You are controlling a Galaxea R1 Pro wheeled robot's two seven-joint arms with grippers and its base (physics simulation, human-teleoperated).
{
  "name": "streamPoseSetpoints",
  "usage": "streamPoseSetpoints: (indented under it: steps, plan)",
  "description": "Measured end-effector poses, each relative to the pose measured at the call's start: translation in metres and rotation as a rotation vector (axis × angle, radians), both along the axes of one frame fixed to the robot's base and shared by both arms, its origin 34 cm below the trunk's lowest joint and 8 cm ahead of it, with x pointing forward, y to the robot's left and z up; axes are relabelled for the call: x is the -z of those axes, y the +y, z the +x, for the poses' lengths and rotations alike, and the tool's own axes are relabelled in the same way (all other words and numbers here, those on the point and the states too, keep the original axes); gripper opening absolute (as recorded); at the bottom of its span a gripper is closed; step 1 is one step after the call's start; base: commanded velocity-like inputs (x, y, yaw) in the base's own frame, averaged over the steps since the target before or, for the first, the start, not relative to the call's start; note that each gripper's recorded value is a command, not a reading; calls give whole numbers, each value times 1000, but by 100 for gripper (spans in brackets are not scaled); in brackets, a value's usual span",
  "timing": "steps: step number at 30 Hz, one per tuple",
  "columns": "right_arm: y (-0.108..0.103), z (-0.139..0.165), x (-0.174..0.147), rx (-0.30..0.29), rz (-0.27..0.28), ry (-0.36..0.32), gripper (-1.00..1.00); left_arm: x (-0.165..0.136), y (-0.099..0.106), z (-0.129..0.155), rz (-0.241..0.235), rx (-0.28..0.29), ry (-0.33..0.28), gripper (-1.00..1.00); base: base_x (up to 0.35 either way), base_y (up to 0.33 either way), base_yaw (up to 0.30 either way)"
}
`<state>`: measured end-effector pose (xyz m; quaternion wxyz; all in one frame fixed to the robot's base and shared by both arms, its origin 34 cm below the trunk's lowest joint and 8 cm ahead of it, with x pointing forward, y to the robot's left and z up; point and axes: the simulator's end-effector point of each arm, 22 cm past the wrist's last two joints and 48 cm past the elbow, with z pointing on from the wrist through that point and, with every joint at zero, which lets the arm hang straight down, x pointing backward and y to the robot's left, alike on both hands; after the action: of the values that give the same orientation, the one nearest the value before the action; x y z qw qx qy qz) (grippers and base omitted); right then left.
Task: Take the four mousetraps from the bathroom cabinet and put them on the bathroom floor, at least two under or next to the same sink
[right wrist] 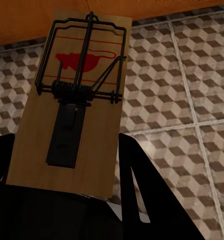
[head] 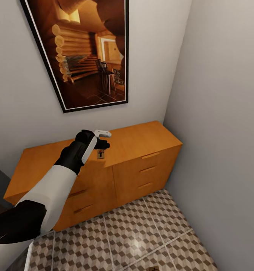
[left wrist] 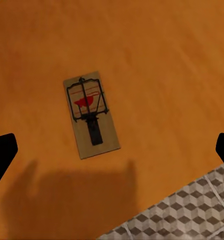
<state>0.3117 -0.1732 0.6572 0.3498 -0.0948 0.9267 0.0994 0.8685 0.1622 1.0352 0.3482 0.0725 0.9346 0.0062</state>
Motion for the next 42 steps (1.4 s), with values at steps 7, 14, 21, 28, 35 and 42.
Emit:
streamPoseSetpoints:
  steps: [7,14,21,28,35,42]
  plan:
    - [0,0,0,0,0,0,-100,5,0,4,-16,-8,-18,100,28,0,0]
    - [0,0,0,0,0,0,-100,4,-1,12,-44,-21,-62,100,8,0,0]
    - [0,0,0,0,0,0,-100,2,-1,14,-49,-24,-76,100,1,0,0]
    - [0,0,0,0,0,0,-100,2,3,16,-61,-39,-82,100,0,0,0]
    - [0,0,0,0,0,0,-100,5,14,19,-106,-86,-85,100,0,0,0]
    - [-1,0,0,0,-1,0,-100,9,21,21,-129,-114,-91,100,0,0,0]
